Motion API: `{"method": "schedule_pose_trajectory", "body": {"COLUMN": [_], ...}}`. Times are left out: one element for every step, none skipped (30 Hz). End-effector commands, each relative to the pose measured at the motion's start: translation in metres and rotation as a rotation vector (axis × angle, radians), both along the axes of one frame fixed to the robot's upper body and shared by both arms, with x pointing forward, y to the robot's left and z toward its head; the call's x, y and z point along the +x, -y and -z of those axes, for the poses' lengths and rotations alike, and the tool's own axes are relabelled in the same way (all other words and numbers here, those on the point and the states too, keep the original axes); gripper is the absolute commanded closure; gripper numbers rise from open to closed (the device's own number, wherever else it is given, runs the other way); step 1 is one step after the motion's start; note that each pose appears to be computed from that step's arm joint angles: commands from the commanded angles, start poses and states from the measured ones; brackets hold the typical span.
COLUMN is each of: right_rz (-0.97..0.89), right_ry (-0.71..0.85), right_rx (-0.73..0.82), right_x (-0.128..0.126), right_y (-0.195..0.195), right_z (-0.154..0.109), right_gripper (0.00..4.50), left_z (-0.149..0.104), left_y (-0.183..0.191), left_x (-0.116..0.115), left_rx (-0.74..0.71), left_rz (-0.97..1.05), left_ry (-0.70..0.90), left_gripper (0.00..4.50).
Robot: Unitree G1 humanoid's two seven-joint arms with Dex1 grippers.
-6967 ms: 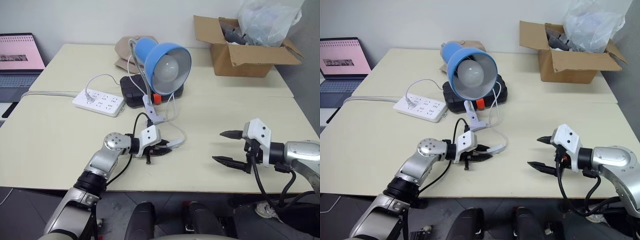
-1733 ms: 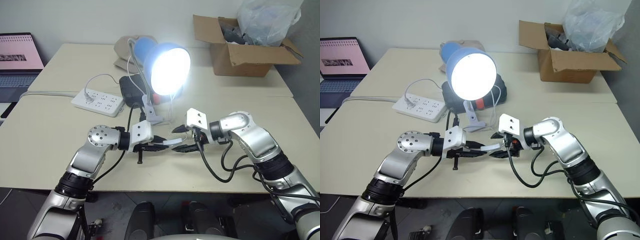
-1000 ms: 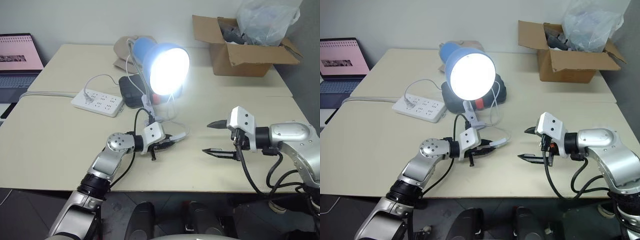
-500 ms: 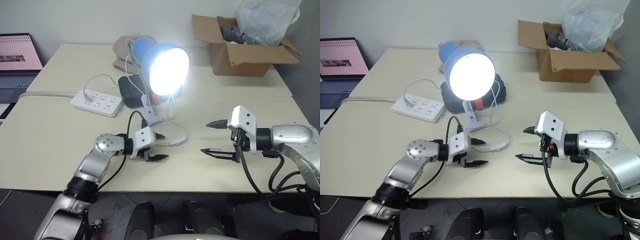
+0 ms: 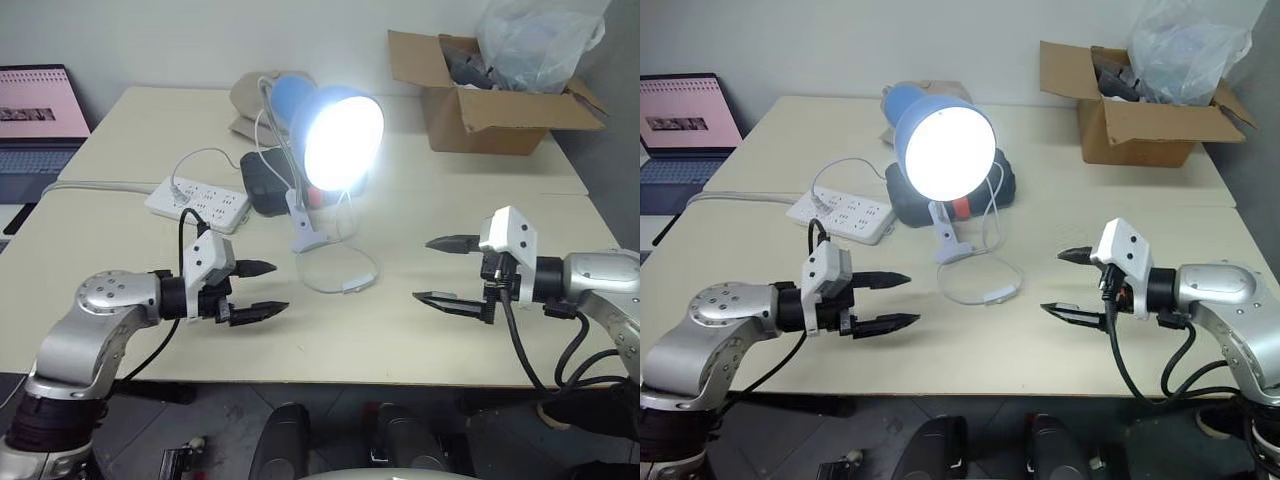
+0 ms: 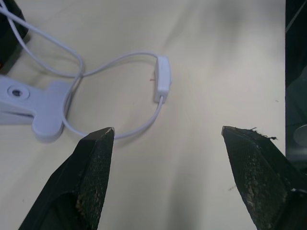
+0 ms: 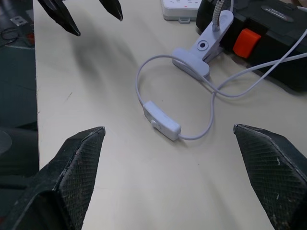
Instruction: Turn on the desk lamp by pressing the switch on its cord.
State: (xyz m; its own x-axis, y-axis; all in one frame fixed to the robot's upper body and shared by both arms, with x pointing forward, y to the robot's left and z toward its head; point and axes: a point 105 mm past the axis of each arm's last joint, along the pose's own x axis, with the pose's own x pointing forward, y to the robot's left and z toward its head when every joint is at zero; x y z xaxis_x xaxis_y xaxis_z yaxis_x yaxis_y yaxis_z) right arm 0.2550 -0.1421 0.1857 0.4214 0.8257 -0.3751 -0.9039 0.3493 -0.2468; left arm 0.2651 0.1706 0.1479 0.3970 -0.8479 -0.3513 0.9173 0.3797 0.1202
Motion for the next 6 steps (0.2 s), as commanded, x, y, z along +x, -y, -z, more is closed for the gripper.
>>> {"method": "schedule_pose_trajectory", "body": {"right_rz": [-0.038,-0.040,-0.043,-0.046,-0.048,-0.051], "right_ry": [0.049,0.048,0.048,0.050,0.052,0.054], "right_rx": [0.007,0.008,0.008,0.007,0.003,0.001], "right_x": [-0.0063,-0.0068,-0.0071,-0.0071,-0.0068,-0.0065], "right_y": [0.0055,0.0066,0.0073,0.0075,0.0074,0.0070], "right_z": [-0.0133,-0.0141,-0.0149,-0.0153,-0.0153,-0.0155], "right_gripper": [0.00,0.00,0.00,0.00,0.00,0.00], "left_z": [-0.0139,-0.0135,-0.0136,-0.0137,-0.0146,-0.0154], "left_y": [-0.0044,-0.0056,-0.0063,-0.0064,-0.0056,-0.0049], "left_x": [-0.0061,-0.0069,-0.0076,-0.0083,-0.0088,-0.0092], "left_rx": [0.014,0.017,0.017,0.016,0.007,0.003], "left_rz": [0.007,0.005,0.004,0.005,0.005,0.007], "left_ry": [0.042,0.037,0.036,0.034,0.032,0.033], "left_gripper": [0.77,0.77,0.77,0.77,0.77,0.77]}}
